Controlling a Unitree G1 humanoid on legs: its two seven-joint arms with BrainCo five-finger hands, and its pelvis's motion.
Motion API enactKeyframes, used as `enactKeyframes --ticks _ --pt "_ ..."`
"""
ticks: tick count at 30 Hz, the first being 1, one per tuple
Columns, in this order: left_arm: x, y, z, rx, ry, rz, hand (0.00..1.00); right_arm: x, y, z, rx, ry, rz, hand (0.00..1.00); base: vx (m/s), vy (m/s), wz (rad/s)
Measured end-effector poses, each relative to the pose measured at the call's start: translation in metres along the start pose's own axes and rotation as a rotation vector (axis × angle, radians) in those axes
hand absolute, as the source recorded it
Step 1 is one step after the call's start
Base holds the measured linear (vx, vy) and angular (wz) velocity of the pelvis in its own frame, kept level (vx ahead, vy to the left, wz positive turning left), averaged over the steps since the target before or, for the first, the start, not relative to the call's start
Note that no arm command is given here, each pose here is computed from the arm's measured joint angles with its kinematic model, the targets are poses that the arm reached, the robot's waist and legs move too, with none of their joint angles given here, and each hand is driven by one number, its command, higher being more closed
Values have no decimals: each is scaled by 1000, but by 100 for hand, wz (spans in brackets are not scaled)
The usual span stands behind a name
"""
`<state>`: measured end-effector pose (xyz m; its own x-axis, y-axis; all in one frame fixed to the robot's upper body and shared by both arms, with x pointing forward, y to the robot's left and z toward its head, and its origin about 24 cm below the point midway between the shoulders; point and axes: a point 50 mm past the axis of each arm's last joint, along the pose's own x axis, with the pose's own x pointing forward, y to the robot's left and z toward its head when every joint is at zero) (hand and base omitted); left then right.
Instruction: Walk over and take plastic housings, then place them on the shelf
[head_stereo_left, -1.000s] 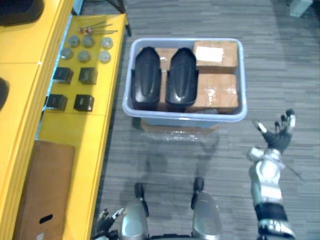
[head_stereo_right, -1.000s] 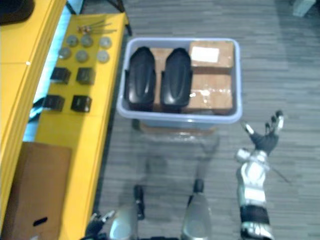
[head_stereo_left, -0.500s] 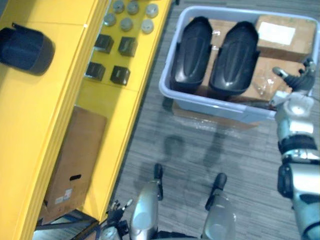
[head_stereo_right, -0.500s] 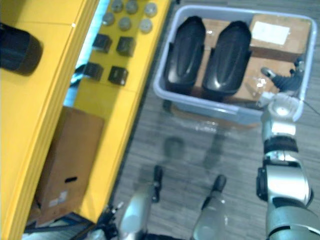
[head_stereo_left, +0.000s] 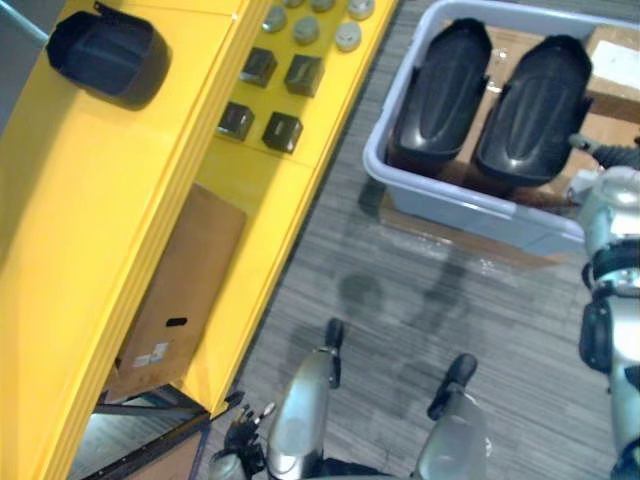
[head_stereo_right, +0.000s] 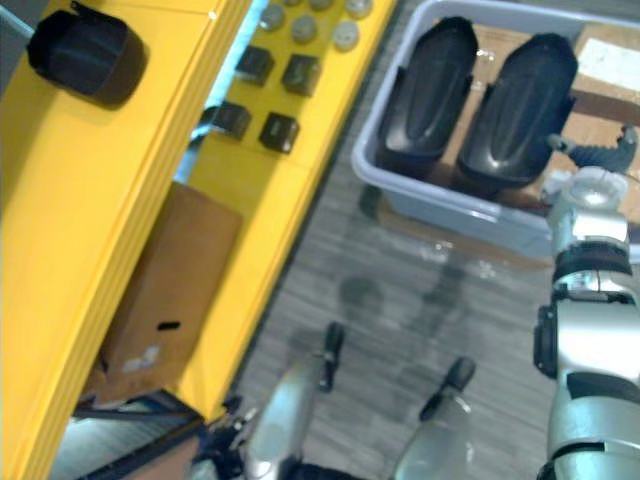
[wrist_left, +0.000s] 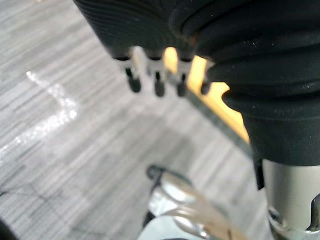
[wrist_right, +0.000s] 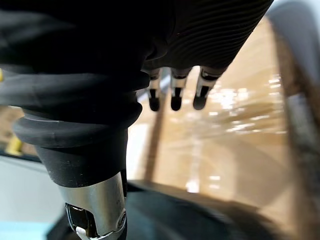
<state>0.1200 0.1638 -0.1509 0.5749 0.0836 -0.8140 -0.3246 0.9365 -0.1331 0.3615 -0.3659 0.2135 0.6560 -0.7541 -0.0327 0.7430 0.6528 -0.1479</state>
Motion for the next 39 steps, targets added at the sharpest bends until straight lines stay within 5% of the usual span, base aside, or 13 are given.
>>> enactKeyframes --ticks 6,7,14,26,39 --pt "0 -7 -5 38 27 -34 0 6 -26 8 -109 -1 -83 0 28 -12 6" --pt "0 -8 -7 35 34 -36 0 8 -33 9 -128 2 -102 100 -19 14 7" --pt "0 -15 -12 72 65 -71 0 12 -65 16 -262 4 -199 100 -19 35 2" --pt "1 -25 -3 115 -2 -143 0 12 -93 19 -707 22 -365 100 59 17 -5" --pt "-3 -26 26 77 -146 -152 0 13 -89 18 -783 -38 -334 100 11 35 2"
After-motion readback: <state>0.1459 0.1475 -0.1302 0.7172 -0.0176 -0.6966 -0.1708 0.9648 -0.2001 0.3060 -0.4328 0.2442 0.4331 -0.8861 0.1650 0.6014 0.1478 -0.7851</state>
